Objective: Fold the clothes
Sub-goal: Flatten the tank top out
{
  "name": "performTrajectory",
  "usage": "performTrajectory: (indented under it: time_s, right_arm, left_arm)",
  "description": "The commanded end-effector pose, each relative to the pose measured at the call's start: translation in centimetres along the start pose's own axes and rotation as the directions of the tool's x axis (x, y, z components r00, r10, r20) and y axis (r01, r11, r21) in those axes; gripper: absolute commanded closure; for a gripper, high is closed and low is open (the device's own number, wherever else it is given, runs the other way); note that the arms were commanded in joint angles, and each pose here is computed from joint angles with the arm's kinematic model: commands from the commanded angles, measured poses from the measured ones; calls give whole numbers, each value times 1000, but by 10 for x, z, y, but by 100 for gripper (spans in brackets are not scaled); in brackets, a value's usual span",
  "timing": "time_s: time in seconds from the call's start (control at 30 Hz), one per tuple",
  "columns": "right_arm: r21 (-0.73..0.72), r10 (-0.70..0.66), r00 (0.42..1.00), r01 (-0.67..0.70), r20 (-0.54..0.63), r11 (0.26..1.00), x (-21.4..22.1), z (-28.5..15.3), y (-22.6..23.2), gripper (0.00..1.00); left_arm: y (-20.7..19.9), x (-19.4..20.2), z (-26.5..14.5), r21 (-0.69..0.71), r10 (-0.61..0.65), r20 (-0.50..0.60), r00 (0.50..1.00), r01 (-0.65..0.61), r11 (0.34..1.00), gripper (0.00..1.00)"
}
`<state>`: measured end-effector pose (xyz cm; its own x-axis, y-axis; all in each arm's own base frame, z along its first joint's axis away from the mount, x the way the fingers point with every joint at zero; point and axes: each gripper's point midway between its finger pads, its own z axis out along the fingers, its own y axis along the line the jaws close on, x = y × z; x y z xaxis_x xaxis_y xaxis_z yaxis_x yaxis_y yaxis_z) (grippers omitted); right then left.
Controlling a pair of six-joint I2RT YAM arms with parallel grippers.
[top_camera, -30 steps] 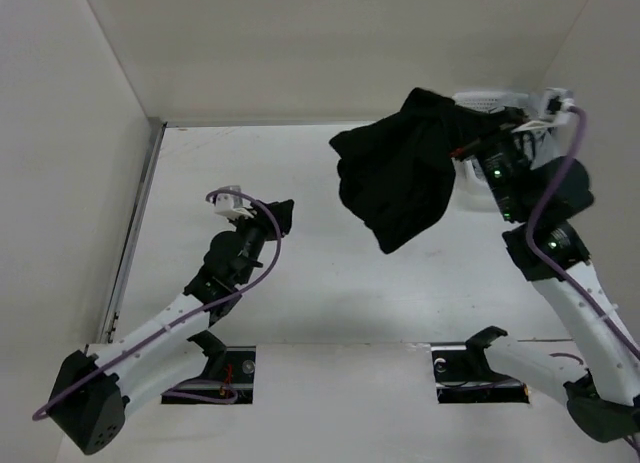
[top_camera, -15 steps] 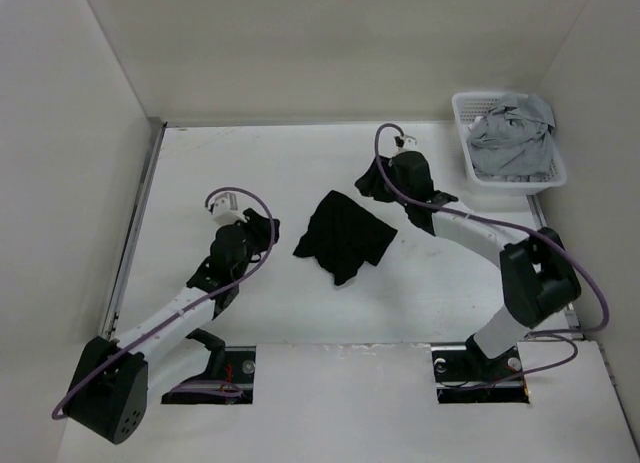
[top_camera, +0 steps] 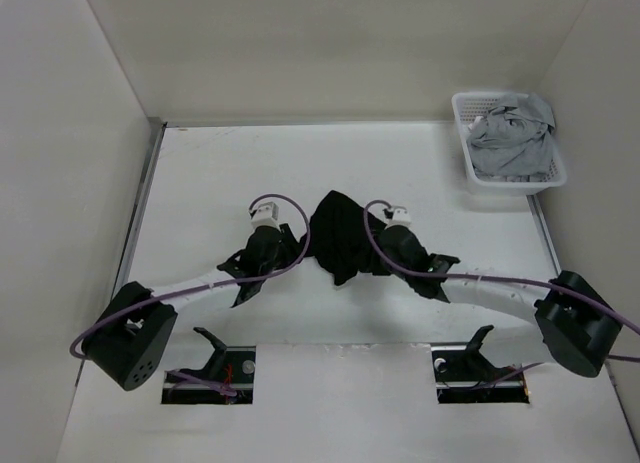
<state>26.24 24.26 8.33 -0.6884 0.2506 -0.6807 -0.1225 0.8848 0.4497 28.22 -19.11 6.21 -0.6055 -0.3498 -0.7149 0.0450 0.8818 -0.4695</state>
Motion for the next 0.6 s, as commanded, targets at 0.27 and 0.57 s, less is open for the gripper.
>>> performTrajectory:
  time_s: [0.27, 0.57]
  right_arm:
    - [-132, 28, 994, -42, -106, 990, 54, 13, 66, 48]
    - [-117, 46, 993, -59, -111, 991, 62, 23, 64, 79]
  left_arm:
    - [2, 0, 23, -69, 48, -37, 998, -50, 996, 62]
    - [6, 16, 37, -96, 52, -85, 995, -60, 994, 72]
